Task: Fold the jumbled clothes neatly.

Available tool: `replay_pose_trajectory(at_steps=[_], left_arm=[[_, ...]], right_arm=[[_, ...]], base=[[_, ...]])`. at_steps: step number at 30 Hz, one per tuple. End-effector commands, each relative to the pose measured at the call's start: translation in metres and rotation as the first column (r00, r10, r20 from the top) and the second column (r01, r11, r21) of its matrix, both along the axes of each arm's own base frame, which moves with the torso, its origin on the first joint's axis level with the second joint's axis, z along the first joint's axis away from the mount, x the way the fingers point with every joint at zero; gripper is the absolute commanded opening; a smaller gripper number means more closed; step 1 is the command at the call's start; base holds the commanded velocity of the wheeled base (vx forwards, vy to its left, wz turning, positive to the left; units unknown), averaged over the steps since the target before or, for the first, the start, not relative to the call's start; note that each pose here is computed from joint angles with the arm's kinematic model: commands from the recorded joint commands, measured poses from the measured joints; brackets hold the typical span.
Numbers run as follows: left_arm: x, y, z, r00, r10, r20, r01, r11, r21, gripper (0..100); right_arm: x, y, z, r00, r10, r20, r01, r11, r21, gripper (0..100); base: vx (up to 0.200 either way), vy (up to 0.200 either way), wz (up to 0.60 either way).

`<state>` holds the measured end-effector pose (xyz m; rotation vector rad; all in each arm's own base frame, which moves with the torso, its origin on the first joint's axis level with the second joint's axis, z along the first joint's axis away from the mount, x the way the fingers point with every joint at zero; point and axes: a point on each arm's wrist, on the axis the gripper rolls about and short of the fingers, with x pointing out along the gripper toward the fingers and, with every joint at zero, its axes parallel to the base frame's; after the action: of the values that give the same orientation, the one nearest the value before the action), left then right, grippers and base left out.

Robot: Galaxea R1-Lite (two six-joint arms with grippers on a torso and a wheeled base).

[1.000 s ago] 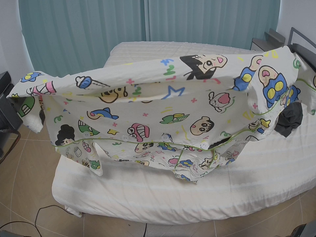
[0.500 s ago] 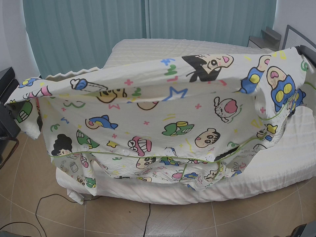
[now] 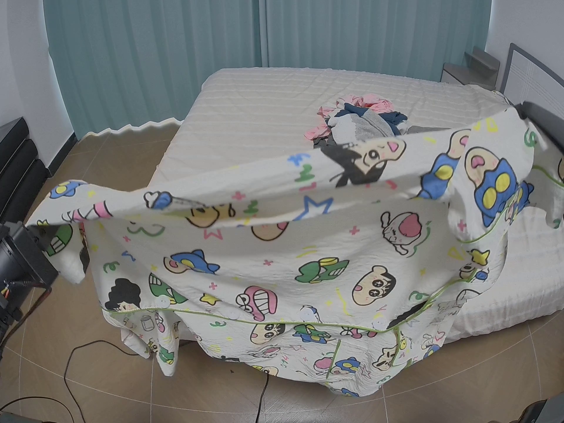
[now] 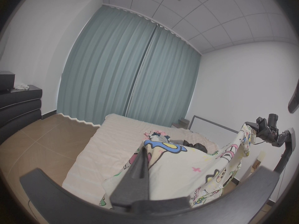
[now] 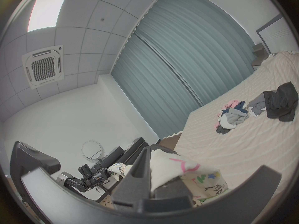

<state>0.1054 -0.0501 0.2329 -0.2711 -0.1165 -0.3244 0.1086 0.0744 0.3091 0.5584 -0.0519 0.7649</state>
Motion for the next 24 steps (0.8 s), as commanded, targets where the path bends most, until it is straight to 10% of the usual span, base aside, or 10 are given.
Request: replay_pose_trajectory(at_steps=[1,24], left_arm=[[0.004,-0.002,-0.020,0.997,0.004,-0.076,-0.001,0.999,0.038,0],[0.054,-0.028,-0.062,0.951,0.015,-0.310,0.021,0.993,0.112,0]], right_arm=[[0.014,0.006,-0.018,0.998,-0.018,-0.065,0.015,0.999,-0.046,0],[0.053,0.015,-0.044,0.981,-0.099,-0.166,0.080,0.990,-0.118,0]], base=[[0.000,0.000,0.00],[0.000,0.000,0.00]])
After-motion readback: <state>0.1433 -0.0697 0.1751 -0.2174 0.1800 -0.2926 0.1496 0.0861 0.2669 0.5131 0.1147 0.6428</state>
